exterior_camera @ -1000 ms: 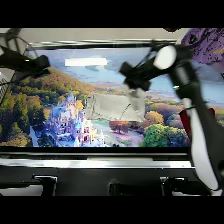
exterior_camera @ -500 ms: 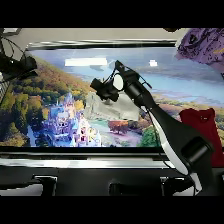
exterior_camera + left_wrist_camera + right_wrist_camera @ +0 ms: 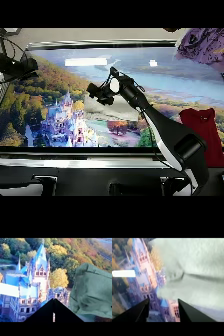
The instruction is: Fold the clothes and pants, and hang the long-sleeved shirts on hangers.
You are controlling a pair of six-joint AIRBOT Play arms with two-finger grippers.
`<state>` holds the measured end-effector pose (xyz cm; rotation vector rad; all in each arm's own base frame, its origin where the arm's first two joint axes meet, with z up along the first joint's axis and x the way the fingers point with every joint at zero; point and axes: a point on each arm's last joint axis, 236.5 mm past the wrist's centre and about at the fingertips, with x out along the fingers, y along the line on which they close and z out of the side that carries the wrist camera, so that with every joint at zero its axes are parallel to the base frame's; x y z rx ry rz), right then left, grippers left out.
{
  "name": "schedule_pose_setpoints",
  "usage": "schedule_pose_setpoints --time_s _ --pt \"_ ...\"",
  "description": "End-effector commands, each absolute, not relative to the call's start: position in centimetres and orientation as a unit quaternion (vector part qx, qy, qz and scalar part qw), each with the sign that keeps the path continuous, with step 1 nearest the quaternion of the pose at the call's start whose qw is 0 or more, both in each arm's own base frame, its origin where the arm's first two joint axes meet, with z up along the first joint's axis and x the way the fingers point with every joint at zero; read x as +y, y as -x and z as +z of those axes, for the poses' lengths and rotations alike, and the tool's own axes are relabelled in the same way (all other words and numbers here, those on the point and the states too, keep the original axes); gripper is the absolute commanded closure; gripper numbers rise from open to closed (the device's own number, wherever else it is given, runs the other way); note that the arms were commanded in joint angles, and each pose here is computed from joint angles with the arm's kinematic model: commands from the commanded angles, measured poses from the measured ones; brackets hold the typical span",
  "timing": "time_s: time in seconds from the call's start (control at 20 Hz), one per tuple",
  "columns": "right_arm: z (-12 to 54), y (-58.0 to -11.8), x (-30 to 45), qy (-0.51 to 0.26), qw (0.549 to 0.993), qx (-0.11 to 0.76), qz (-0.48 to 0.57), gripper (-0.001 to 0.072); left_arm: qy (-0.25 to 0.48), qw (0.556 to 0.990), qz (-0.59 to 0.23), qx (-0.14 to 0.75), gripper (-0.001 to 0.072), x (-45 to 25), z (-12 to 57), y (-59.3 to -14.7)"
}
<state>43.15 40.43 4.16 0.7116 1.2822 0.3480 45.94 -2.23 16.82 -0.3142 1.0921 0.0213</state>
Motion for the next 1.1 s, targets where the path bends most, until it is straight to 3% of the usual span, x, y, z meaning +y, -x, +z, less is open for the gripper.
schedule_pose_setpoints --time_s 0.0,0.2,0.4,0.45,0.7,0.9,1.05 --pt "5.5 -40.9 41.1 -0.308 0.706 0.605 0.201 0.0277 0.149 0.841 0.011 0.52 0.068 -2.2 16.5 -46.1" --pt "10.0 -41.8 36.2 -0.305 0.72 0.59 0.2 0.0277 0.149 0.841 0.011 0.521 0.068 -2.2 16.4 -46.1" --pt "13.2 -45.0 24.5 -0.288 0.755 0.564 0.172 0.0268 0.149 0.841 0.011 0.521 0.0679 -2.2 16.4 -46.1" --pt "13.0 -45.6 20.6 -0.278 0.759 0.567 0.159 0.022 0.149 0.841 0.011 0.521 0.068 -2.2 16.4 -46.1" --pt "7.8 -46.6 6.6 -0.294 0.743 0.586 0.133 0.0215 0.149 0.841 0.011 0.52 0.068 -2.2 16.4 -46.1" --pt "0.9 -44.8 6.2 -0.358 0.686 0.604 0.189 0.0215 0.149 0.841 0.011 0.521 0.0679 -2.2 16.4 -46.1" --pt "-3.2 -44.4 8.6 -0.381 0.669 0.6 0.217 0.0216 0.15 0.841 0.011 0.521 0.068 -2.2 16.4 -46.1"
